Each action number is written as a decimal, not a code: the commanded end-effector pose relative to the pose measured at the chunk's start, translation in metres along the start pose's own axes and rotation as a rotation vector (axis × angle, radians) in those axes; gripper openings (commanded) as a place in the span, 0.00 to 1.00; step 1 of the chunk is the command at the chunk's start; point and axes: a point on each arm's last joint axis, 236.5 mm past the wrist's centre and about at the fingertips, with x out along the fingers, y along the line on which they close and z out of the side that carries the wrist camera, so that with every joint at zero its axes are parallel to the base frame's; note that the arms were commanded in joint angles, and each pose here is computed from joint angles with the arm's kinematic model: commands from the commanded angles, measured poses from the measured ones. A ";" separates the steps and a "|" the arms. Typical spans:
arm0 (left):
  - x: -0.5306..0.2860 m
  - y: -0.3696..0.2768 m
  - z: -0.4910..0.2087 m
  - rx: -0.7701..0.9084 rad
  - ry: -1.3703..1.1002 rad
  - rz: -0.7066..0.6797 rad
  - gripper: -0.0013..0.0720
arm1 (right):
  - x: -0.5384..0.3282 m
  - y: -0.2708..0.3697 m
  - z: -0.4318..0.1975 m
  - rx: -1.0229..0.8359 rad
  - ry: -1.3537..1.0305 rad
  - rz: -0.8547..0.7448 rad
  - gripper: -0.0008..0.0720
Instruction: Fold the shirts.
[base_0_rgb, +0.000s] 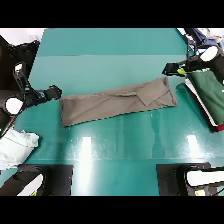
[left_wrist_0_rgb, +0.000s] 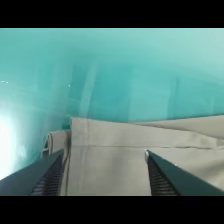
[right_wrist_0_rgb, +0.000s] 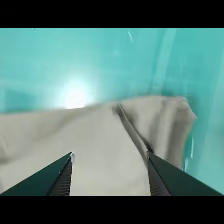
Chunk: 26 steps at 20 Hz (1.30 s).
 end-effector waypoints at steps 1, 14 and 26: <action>-0.004 -0.002 -0.015 -0.026 0.082 -0.001 0.86 | -0.016 -0.029 -0.030 -0.014 0.141 0.004 0.74; -0.021 -0.014 -0.086 -0.079 0.390 -0.036 0.06 | 0.053 -0.060 -0.097 0.232 0.364 0.393 0.98; -0.024 -0.017 -0.093 -0.066 0.425 -0.051 0.06 | 0.079 -0.018 -0.097 0.126 0.454 0.480 0.62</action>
